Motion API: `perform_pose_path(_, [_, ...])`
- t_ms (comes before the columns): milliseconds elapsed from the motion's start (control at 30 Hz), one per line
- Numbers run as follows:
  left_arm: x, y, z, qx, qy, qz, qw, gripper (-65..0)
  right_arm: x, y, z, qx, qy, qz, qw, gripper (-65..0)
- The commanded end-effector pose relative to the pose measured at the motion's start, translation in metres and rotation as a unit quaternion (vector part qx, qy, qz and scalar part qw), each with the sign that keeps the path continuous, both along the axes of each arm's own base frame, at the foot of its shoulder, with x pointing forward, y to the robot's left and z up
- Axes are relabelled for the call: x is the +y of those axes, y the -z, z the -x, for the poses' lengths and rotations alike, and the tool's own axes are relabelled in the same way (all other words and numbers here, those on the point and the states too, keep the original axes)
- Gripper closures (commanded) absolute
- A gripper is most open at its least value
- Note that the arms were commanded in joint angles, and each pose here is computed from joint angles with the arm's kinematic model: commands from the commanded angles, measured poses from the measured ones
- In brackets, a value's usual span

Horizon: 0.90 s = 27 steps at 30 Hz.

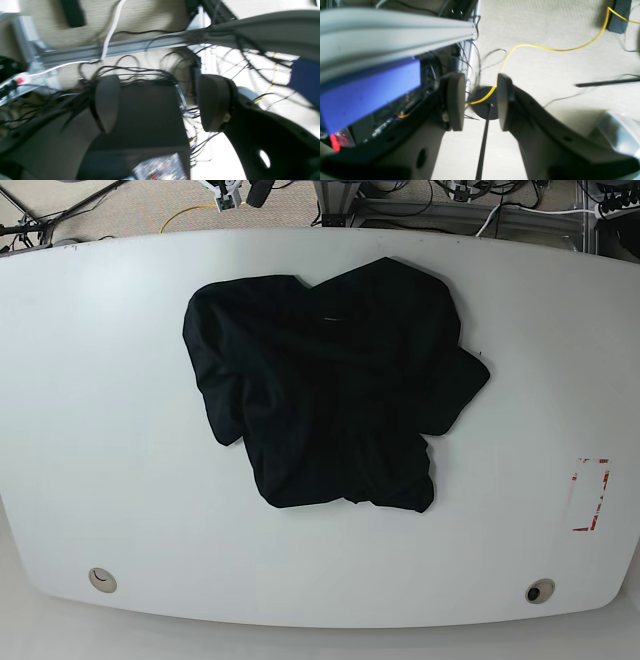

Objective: Fold the T-shirt properly

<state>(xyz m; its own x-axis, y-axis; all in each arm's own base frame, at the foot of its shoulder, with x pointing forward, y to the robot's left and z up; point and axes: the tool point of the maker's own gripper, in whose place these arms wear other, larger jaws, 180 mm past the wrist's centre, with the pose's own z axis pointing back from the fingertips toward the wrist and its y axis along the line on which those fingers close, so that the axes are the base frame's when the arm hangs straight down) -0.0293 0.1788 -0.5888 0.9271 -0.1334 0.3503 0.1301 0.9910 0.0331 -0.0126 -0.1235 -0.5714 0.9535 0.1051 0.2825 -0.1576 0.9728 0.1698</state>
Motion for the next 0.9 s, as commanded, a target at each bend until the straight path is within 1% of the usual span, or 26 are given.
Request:
perform_pose_path(0, [0.008,-0.013,-0.006,-0.021,0.010,-0.003,1.000,-44.0,0.000,-0.016,0.000,-0.020,-0.001,0.001,0.9998,-19.5])
perform_pose_path(67, [0.009,-0.023,-0.008,-0.032,0.014,0.000,0.999,-44.2,-0.003,-0.027,0.002,-0.029,-0.005,0.008,0.9995,-19.5])
perform_pose_path(167, [0.014,-0.039,-0.003,-0.042,0.007,0.001,0.999,-44.4,-0.007,-0.041,0.006,-0.039,-0.011,0.015,0.9991,-19.8])
perform_pose_path(367, [0.032,-0.083,-0.004,-0.082,-0.029,-0.010,0.996,-44.7,-0.012,-0.077,0.009,-0.067,-0.023,0.030,0.9970,-20.1])
perform_pose_path(500, [0.042,-0.111,-0.004,-0.101,-0.041,-0.017,0.994,-44.7,-0.012,-0.101,0.007,-0.087,-0.007,0.021,0.9960,-20.6])
perform_pose_path(567, [0.044,-0.124,-0.006,-0.111,-0.044,-0.019,0.993,-44.7,-0.013,-0.112,0.006,-0.097,-0.002,0.018,0.9952,-24.4])
perform_pose_path(600, [0.047,-0.132,-0.007,-0.118,-0.046,-0.021,0.992,-44.9,-0.012,-0.121,0.005,-0.104,-0.002,0.018,0.9944,-29.0])
perform_pose_path(633, [0.049,-0.138,-0.007,-0.121,-0.047,-0.023,0.991,-45.7,-0.012,-0.128,0.003,-0.110,-0.002,0.017,0.9938,-32.7])
perform_pose_path(667, [0.049,-0.144,-0.009,-0.126,-0.046,-0.023,0.991,-47.9,-0.012,-0.134,0.003,-0.114,-0.002,0.018,0.9933,-35.7])
perform_pose_path(700, [0.049,-0.149,-0.010,-0.130,-0.046,-0.024,0.990,-50.4,-0.011,-0.140,0.002,-0.119,-0.003,0.019,0.9928,-37.3])
perform_pose_path(733, [0.049,-0.156,-0.011,-0.135,-0.039,-0.026,0.990,-53.9,-0.011,-0.146,0.001,-0.124,-0.006,0.021,0.9921,-37.7])
perform_pose_path(800, [0.047,-0.166,-0.014,-0.144,-0.020,-0.032,0.989,-58.1,-0.011,-0.157,-0.001,-0.131,-0.010,0.023,0.9910,-38.0])
perform_pose_path(867, [0.044,-0.178,-0.017,-0.153,0.010,-0.044,0.987,-59.6,-0.010,-0.167,0.000,-0.135,-0.014,0.024,0.9904,-38.4])
